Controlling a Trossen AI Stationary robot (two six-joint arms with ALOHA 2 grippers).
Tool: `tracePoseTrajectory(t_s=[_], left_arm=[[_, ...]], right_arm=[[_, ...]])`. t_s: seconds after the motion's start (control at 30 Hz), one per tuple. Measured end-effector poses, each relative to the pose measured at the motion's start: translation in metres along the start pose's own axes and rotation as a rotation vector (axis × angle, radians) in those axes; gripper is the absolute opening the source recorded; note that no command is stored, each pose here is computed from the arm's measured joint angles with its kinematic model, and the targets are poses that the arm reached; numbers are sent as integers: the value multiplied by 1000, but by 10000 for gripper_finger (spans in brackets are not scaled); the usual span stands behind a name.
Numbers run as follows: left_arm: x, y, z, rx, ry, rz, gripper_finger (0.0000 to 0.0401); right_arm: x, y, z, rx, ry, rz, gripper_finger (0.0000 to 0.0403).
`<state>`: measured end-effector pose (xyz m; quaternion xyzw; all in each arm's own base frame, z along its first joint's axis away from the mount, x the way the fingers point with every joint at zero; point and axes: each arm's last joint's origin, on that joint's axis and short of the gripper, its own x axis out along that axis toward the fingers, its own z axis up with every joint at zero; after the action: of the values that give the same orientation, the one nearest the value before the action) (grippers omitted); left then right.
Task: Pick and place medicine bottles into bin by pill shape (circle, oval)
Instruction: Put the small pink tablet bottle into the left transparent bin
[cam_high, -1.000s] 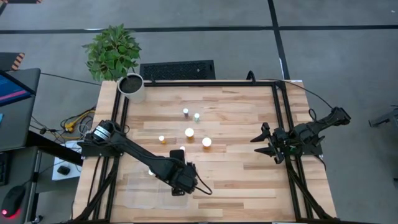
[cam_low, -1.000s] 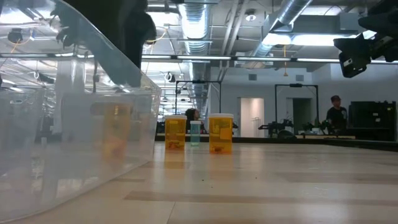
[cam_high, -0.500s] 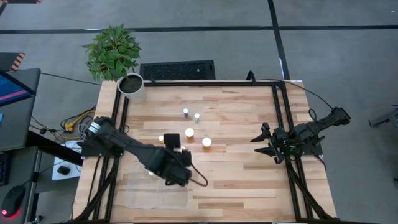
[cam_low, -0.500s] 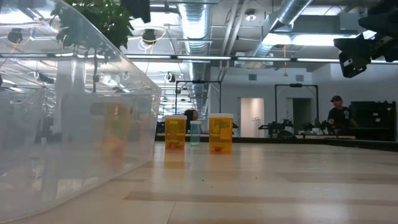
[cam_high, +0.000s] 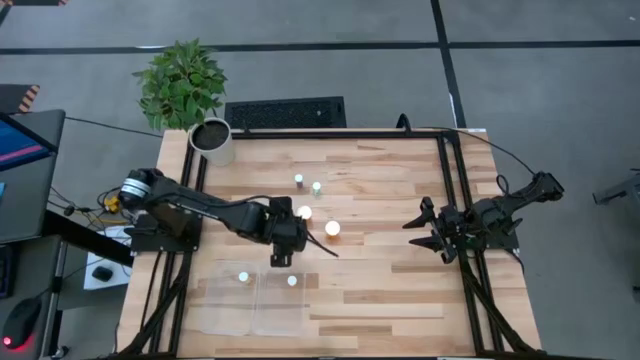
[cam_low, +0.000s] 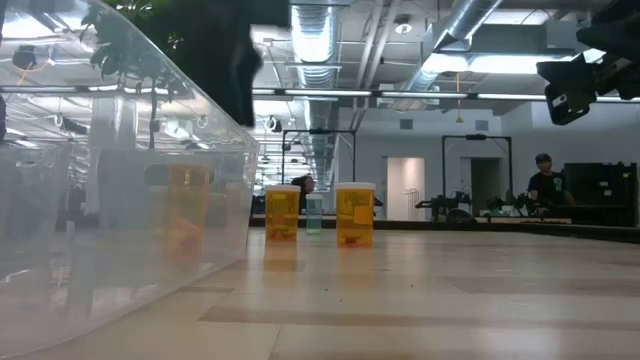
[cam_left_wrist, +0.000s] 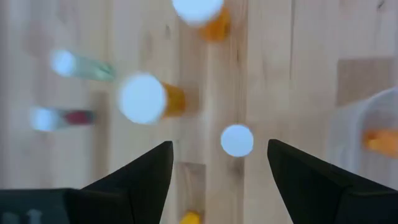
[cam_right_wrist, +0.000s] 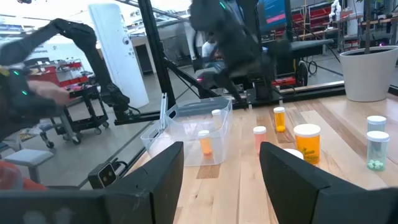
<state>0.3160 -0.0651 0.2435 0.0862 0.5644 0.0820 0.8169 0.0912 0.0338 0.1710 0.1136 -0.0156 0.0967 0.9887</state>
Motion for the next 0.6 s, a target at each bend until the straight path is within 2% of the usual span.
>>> tracePoseTrajectory(t_s=[0.1, 0.2, 0.33, 0.4, 0.5, 0.6], left_arm=[[24, 5, -13, -30, 18, -25, 256], [34, 8, -20, -39, 25, -17, 256], [36, 8, -15, -25, -30, -31, 256], [36, 6, -14, -12, -43, -74, 256], [36, 4, -15, 5, -25, -146, 256], [37, 4, -16, 9, -9, -154, 256]], right_arm=[[0, 0, 0, 0, 0, 0, 226], [0, 0, 0, 0, 0, 0, 226], [0, 0, 0, 0, 0, 0, 226], [0, 0, 0, 0, 0, 0, 226], [0, 0, 0, 0, 0, 0, 226], [0, 0, 0, 0, 0, 0, 226]])
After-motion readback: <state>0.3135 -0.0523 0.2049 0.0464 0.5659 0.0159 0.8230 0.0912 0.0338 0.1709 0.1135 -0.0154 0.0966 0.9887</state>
